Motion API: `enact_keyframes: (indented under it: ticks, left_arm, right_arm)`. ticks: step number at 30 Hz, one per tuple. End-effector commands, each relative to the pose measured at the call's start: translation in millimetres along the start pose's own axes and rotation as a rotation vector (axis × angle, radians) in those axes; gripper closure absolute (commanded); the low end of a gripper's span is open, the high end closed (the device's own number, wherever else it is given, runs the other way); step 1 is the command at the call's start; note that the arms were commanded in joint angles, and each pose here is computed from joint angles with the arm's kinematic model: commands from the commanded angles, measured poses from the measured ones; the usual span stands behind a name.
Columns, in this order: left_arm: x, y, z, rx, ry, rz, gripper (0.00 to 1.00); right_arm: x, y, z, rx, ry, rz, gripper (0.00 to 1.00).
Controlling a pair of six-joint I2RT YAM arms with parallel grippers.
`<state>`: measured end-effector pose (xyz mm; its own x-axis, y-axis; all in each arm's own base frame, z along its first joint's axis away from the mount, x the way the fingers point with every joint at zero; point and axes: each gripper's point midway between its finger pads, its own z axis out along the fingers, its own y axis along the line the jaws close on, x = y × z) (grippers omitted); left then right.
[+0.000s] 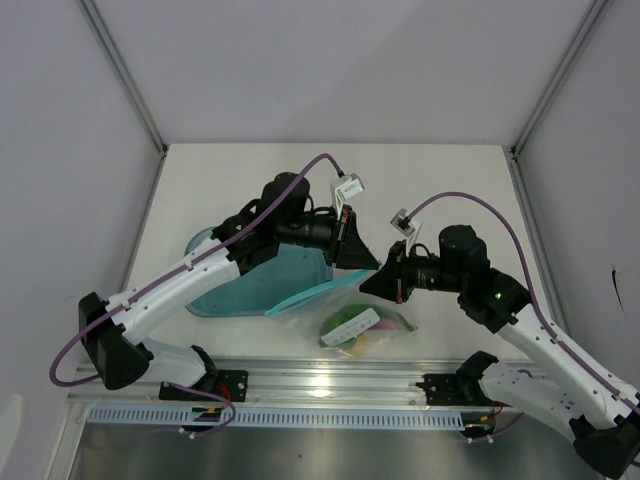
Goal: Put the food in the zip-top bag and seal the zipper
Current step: Zip the zipper food storage bag at the center of the board.
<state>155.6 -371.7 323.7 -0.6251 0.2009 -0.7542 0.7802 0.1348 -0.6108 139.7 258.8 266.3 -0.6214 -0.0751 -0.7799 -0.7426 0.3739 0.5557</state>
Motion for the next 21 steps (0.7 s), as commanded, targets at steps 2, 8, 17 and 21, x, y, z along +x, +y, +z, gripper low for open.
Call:
enact_keyframes:
  ticks: [2,8,17,21]
  left_arm:
    - [0.9,-7.3,-4.7,0.014,0.004,0.028,0.78]
    - [1.7,-5.8,-5.9,0.0,0.007,0.03,0.76]
    - [5.7,-3.5,-3.5,-0.007,0.033,0.022,1.0]
    - [6.3,-6.8,-3.8,0.011,0.041,0.038,0.99]
  right_arm:
    - [-19.2,12.4,-0.7,-0.036,-0.059,-0.03,1.0]
    - [-20.2,13.2,-2.2,-0.035,-0.064,-0.029,1.0]
    - [-22.5,19.9,-3.4,-0.067,-0.07,-0.037,1.0]
    - [-21.6,19.6,-5.0,-0.062,-0.055,-0.052,0.96]
